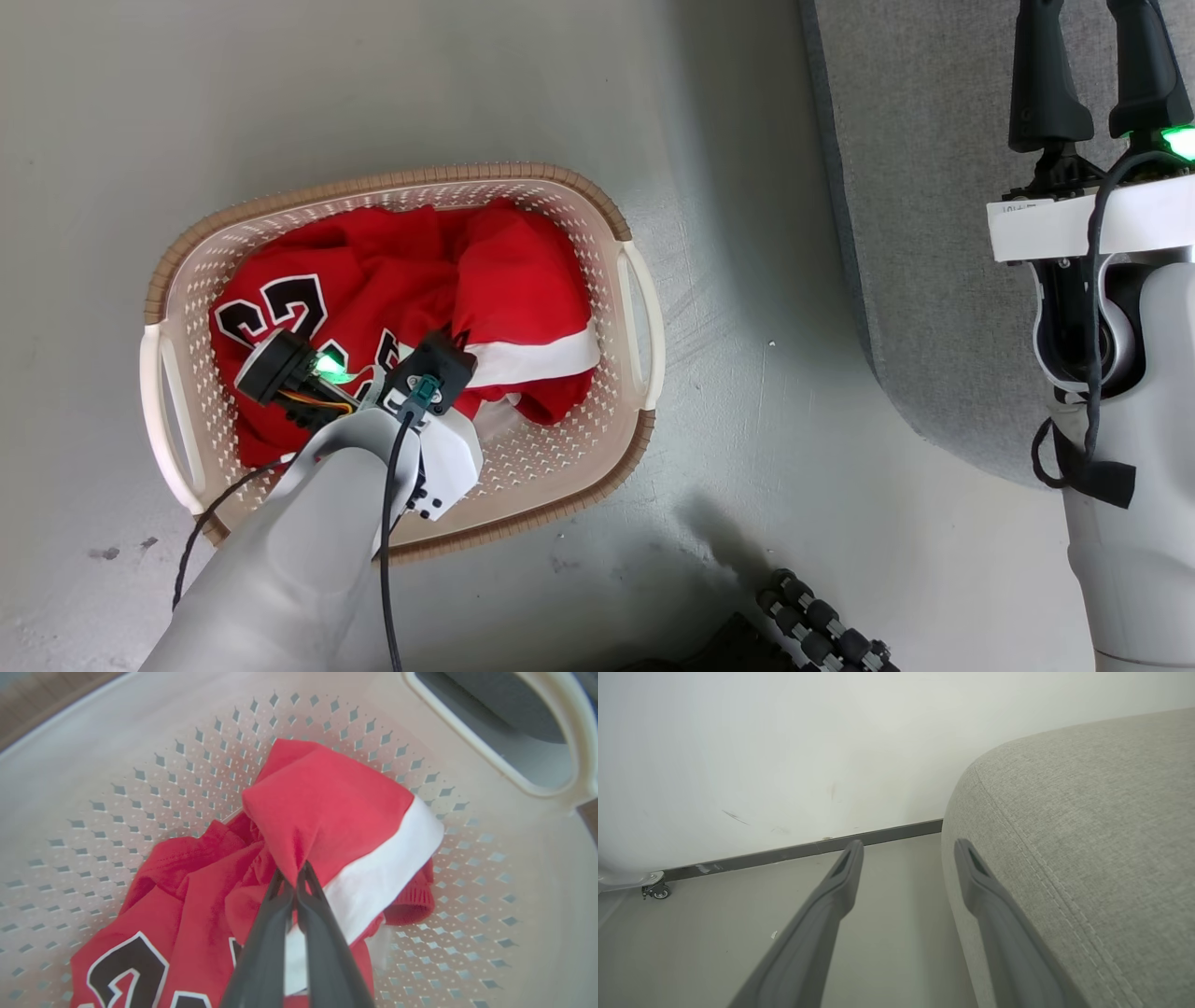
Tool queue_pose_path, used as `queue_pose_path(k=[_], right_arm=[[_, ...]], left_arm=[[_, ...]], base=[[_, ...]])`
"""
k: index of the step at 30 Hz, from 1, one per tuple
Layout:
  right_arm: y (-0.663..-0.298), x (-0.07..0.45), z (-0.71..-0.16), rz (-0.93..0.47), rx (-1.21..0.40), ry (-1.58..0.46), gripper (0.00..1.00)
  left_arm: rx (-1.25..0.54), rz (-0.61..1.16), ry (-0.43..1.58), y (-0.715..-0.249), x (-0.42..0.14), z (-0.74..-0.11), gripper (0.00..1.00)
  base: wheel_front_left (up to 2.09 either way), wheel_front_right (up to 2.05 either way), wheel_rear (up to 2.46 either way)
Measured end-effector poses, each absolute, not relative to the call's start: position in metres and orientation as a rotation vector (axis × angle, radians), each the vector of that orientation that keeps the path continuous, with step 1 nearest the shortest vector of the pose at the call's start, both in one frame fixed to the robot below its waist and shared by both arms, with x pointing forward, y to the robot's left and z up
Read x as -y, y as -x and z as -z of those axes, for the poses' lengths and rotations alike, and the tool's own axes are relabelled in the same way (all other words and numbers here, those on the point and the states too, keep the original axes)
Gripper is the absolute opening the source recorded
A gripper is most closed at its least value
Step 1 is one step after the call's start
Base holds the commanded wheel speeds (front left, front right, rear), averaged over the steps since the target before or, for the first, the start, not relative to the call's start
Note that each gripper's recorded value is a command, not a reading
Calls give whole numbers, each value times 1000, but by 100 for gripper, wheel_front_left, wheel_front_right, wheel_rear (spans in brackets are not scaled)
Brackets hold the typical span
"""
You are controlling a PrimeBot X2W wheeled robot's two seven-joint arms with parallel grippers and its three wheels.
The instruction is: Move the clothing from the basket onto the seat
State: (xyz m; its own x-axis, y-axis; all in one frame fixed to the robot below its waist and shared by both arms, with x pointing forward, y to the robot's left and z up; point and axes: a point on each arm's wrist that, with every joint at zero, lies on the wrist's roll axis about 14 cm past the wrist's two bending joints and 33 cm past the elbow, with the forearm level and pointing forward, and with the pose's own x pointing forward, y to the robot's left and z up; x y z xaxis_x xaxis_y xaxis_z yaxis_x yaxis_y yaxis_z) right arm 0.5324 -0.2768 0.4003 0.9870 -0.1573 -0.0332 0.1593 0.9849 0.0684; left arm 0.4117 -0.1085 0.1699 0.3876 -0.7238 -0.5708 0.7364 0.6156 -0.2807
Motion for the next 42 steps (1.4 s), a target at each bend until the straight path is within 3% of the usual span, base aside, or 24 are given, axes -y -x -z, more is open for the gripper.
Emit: queue_pose_path(k=[10, 25, 36, 42], right_arm=[[-532, 277, -406, 163, -15, -82, 100], [-538, 260, -426, 116, 23, -62, 100], [-535, 244, -444, 83, 53, -93, 100], [-528, 233, -453, 60, 59, -94, 100]], left_arm=[[-623, 933, 37, -426, 115, -196, 0], [-487, 787, 108, -469, 96, -246, 0], [-205, 608, 144, -534, 59, -339, 0], [-134, 523, 170, -537, 32, -374, 0]], base=[[0, 0, 0], [0, 0, 0], [0, 0, 0], [0, 0, 0]])
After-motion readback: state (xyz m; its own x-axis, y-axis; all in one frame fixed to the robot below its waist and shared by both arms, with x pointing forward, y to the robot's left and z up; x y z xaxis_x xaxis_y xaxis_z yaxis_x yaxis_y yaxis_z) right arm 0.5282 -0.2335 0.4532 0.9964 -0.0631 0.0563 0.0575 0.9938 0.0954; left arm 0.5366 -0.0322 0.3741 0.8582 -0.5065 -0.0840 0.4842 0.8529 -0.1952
